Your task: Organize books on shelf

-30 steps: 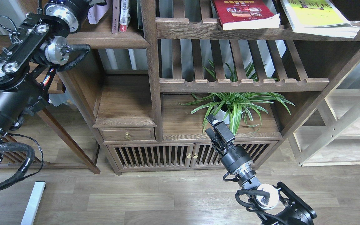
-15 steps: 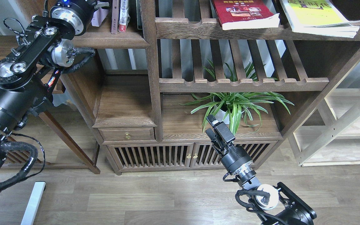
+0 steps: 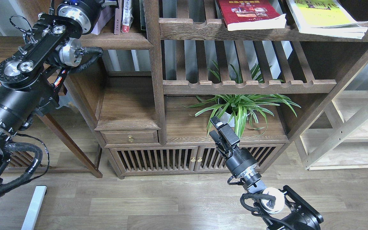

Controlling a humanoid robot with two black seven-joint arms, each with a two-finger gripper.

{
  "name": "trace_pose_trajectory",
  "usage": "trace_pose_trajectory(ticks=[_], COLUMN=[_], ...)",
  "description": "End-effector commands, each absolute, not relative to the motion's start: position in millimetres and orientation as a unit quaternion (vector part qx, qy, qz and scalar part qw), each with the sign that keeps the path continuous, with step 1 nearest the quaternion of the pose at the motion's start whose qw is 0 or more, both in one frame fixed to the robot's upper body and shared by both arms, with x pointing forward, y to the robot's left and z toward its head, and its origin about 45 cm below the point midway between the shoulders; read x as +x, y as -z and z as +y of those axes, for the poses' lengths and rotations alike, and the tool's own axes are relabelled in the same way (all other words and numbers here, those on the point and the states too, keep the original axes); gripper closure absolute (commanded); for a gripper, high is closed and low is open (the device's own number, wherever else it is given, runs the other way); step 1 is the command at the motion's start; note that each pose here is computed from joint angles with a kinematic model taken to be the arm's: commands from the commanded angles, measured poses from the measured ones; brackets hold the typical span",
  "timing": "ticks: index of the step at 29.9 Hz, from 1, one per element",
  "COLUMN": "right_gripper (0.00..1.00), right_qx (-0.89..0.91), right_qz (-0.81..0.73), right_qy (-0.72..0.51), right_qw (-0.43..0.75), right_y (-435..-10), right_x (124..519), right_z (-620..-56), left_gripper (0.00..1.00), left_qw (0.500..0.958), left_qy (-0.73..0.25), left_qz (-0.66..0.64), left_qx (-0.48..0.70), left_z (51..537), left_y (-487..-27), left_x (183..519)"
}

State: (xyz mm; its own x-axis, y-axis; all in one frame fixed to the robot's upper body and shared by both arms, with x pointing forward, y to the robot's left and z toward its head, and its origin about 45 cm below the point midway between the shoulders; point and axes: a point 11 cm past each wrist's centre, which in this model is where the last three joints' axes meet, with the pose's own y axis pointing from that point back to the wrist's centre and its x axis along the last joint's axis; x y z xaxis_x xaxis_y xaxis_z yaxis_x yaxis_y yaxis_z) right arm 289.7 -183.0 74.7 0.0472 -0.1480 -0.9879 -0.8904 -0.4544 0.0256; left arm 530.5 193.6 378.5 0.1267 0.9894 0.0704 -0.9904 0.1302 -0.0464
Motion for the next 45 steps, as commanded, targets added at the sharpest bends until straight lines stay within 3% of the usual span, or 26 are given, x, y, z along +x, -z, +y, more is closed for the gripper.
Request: trace_pose_trajectory(ticks=[1, 45], right_gripper=[0.01, 0.01], right_qx=[-0.643, -0.646], right_qz=[0.404, 0.398], right_qy=[-0.56, -0.566], right_qw=[0.331, 0.322], right_y=[-74, -72], right_x=[289, 283], right_z=[-183, -178], left_gripper=[0.64, 0.61], left_qw=[0.751, 0.736], left_qy=[-0.658, -0.662], left_qz=[-0.045, -0.096], left_qx=[0.003, -0.105], left_z=[192, 190], left_y=[-382, -492], left_x=[531, 529])
